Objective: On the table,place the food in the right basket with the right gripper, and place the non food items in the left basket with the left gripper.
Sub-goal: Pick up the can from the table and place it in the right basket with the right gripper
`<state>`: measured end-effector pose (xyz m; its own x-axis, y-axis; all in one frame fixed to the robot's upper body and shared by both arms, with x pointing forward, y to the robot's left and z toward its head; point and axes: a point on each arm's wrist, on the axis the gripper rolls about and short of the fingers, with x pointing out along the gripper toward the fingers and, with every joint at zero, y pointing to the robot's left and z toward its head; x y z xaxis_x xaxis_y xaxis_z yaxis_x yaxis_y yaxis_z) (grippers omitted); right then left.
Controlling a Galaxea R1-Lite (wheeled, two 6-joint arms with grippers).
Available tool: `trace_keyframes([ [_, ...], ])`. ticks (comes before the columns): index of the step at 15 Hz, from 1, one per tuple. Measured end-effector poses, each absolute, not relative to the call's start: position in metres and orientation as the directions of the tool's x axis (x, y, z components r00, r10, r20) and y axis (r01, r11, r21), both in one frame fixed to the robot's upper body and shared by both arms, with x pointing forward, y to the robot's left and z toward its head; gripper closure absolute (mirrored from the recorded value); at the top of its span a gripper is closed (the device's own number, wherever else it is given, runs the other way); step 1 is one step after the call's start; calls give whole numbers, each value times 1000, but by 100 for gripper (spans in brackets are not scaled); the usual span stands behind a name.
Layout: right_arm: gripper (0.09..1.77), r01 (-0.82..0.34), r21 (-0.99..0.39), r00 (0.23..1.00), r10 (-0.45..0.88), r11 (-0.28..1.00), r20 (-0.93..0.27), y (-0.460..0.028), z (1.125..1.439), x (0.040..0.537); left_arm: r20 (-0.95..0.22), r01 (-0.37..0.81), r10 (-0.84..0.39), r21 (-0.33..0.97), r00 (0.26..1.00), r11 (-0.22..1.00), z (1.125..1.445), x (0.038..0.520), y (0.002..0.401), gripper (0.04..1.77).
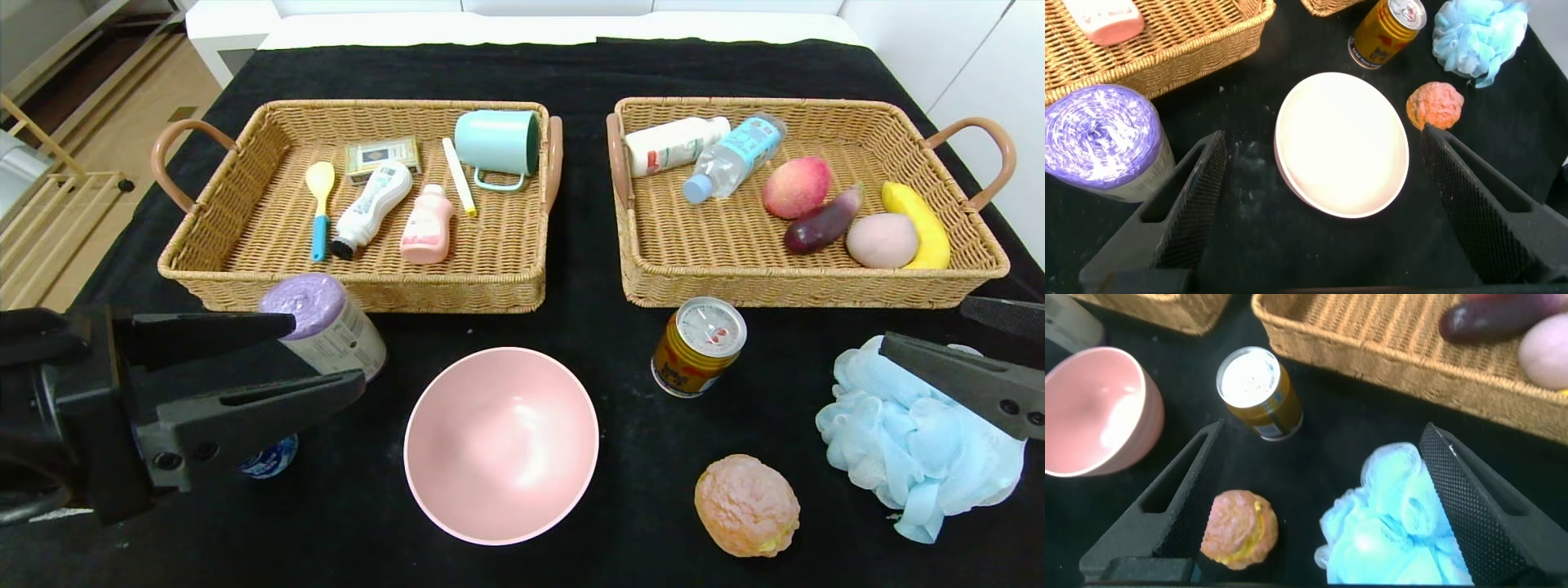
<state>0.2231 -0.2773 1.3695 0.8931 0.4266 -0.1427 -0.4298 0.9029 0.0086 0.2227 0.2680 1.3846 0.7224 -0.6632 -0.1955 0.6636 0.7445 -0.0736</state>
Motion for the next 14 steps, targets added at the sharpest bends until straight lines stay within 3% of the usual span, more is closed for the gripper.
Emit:
trace_keyframes([
  [6,15,-244,-17,938,231,970,-258,-284,1395,223,-193,665,-664,-73,722,744,1384,221,269,9],
  [10,15,-230,-22,903,205,973,-378,-279,1406,229,-199,667,-664,-62,721,743,1383,221,269,9],
  [14,15,-285,49,840,274,957,-468,-252,1415,244,-209,667,-662,-56,720,743,1381,222,268,9],
])
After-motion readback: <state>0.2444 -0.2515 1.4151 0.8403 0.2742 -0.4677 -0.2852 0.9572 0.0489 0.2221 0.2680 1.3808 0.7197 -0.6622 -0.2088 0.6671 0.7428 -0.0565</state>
